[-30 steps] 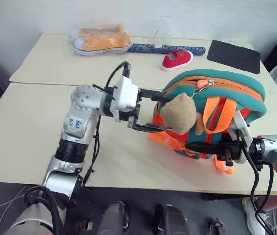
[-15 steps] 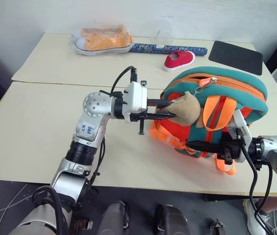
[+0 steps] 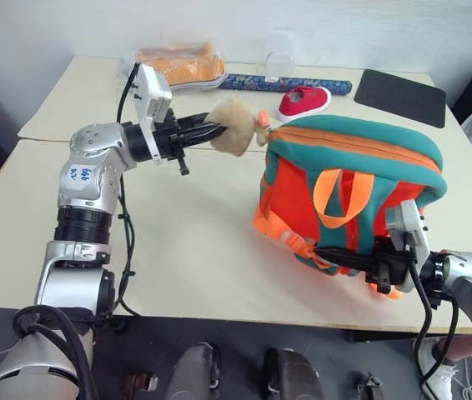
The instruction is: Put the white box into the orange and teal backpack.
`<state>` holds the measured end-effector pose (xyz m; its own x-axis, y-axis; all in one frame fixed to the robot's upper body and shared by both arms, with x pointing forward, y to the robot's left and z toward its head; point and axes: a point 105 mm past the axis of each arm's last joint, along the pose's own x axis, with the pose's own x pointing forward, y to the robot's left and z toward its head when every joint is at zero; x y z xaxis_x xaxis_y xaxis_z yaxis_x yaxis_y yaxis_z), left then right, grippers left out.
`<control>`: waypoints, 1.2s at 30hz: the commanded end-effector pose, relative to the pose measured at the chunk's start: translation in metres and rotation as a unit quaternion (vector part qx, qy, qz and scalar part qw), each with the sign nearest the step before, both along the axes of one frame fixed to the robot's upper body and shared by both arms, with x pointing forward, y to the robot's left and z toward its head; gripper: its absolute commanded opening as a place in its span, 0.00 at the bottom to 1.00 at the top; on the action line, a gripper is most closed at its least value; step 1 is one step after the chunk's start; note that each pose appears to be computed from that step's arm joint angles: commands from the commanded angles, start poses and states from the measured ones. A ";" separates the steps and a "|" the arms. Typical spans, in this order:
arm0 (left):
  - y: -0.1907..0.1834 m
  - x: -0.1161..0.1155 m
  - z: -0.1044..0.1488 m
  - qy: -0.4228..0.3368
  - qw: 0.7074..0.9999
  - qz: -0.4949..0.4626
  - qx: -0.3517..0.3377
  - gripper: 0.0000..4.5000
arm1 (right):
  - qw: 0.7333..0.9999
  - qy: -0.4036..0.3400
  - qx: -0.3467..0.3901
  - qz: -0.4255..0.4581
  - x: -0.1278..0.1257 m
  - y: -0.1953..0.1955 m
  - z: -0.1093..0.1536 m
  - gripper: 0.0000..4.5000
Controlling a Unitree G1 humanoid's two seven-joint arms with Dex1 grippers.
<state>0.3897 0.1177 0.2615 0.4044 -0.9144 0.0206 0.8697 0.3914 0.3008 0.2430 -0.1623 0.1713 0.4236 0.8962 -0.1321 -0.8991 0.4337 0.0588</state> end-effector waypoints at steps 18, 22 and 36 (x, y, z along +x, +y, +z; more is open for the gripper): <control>-0.033 -0.040 -0.095 0.060 0.991 -0.105 0.051 0.20 | 0.997 -0.045 0.017 -0.059 0.004 -0.020 -0.001 0.00; -0.013 -0.049 -0.087 0.060 0.992 -0.098 0.048 0.50 | 0.993 -0.094 0.011 -0.068 0.010 -0.025 0.004 0.07; 0.089 -0.127 -0.106 0.073 0.993 -0.003 0.092 1.00 | 0.945 -0.201 -0.215 -0.144 -0.006 -0.144 0.004 0.98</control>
<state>0.2661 0.2078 0.1385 0.3619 -0.8992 -0.2460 0.9308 0.3341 0.1484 0.2373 -0.2991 0.1692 0.7233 0.6505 -0.2317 -0.6773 0.6030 -0.4215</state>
